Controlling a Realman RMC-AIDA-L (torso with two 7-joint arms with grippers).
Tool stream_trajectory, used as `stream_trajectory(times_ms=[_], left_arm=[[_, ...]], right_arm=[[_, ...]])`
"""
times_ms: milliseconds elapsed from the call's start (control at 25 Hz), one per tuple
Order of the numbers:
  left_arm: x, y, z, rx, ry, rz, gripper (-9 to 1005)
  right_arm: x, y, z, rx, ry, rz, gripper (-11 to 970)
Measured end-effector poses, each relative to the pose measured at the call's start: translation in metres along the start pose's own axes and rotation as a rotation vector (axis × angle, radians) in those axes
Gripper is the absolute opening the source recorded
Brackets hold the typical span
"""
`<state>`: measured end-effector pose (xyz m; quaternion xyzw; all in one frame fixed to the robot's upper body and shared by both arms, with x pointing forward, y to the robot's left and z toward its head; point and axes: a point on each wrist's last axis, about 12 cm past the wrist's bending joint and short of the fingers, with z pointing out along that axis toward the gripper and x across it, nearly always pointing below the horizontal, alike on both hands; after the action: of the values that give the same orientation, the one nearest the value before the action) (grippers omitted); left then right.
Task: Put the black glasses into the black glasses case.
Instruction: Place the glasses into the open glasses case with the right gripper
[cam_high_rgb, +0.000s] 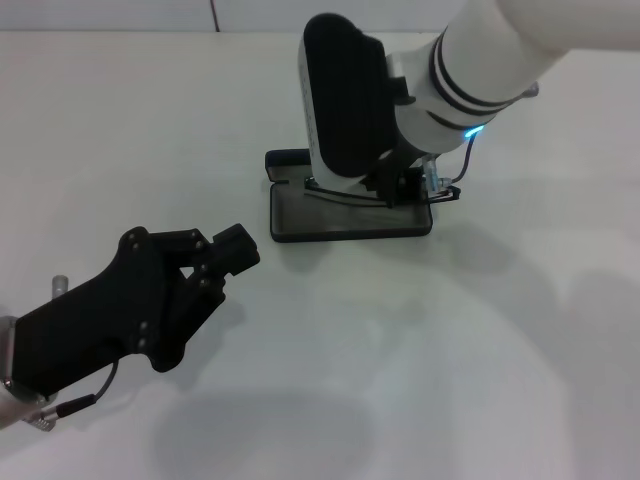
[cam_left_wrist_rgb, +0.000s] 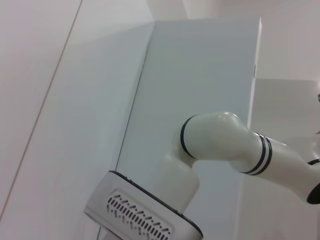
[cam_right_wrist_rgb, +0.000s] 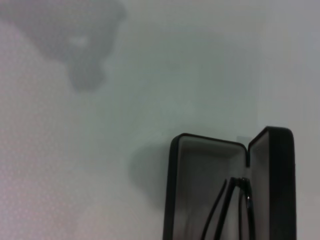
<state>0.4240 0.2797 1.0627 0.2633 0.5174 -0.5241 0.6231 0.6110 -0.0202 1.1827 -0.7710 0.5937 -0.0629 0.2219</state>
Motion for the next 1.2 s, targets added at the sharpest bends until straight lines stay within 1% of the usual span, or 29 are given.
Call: stream_trajectory(times_ms=[320, 480, 760, 960, 1200], left_arm=[[0.000, -0.001, -0.002, -0.007, 0.001, 0.004, 41], [0.001, -0.002, -0.003, -0.010, 0.001, 0.002, 41], [0.003, -0.004, -0.006, -0.021, 0.003, -0.003, 42], [0.003, -0.004, -0.006, -0.022, 0.003, -0.003, 42], [0.003, -0.004, -0.004, -0.019, 0.001, -0.004, 42]], right_arm=[[-0.002, 0.008, 0.007, 0.014, -0.007, -0.042, 87], [-0.003, 0.012, 0.013, 0.042, -0.024, -0.066, 87], [-0.005, 0.013, 0.019, 0.078, -0.045, -0.089, 87], [-0.001, 0.014, 0.022, 0.091, -0.047, -0.083, 87], [0.002, 0.019, 0.028, 0.094, -0.039, -0.100, 87]])
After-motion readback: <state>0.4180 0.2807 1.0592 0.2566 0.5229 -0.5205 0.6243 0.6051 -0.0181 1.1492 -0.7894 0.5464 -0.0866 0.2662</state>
